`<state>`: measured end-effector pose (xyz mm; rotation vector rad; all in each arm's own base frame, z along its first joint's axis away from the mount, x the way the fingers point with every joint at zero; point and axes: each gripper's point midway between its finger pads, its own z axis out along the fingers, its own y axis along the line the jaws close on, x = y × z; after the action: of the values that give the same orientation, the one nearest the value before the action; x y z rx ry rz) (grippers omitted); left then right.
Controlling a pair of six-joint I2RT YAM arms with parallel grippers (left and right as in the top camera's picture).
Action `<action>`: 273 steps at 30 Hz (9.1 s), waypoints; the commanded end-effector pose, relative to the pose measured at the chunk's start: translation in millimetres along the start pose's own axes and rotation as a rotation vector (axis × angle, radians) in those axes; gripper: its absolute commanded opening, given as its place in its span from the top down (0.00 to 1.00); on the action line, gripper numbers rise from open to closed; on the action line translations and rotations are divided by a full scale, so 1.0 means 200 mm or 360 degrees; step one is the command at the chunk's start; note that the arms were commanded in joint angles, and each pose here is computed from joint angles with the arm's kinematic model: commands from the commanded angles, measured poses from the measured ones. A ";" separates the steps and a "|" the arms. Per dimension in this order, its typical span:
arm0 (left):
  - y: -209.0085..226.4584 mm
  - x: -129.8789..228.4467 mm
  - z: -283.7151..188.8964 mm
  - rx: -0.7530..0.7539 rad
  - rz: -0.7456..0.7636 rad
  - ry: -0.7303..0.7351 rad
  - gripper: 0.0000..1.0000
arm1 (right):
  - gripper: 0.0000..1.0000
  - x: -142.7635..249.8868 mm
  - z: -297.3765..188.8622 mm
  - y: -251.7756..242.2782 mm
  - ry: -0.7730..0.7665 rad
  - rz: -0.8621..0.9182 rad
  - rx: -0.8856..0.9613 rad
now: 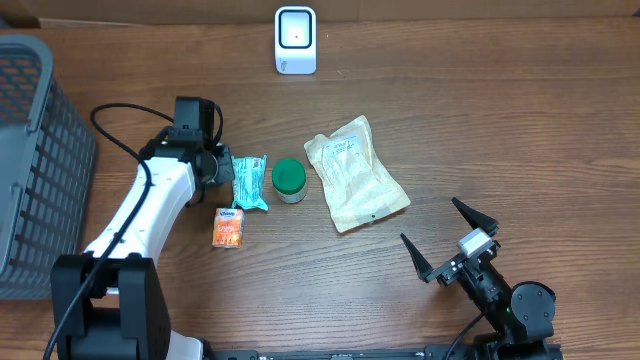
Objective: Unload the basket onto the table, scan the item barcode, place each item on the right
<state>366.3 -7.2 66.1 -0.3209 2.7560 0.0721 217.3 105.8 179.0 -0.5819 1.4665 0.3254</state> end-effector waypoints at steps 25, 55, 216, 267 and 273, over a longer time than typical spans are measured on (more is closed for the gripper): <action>-0.04 -0.31 -0.38 0.0121 0.0010 -0.0151 0.18 | 0.00 0.01 0.00 0.01 -0.0007 0.0005 -0.0012; 0.84 -0.58 -1.43 0.0101 -0.0584 -0.0553 0.00 | 0.00 0.01 0.00 0.01 -0.0007 0.0005 -0.0012; 0.91 -0.51 -1.41 -0.0048 -0.0619 -0.0481 0.00 | 0.13 0.67 0.67 0.45 0.2156 -0.0362 0.0514; 0.92 -0.51 -1.41 -0.0049 -0.0618 -0.0482 0.00 | 0.48 0.12 0.61 0.08 0.2009 0.0934 0.0060; 0.92 -0.51 -1.41 -0.0049 -0.0618 -0.0482 0.00 | 0.40 0.12 0.64 0.08 0.1971 0.0946 0.0045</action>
<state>321.2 165.5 365.5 -0.7861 2.3528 0.0395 315.8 182.4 150.0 -0.2562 2.8649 0.3902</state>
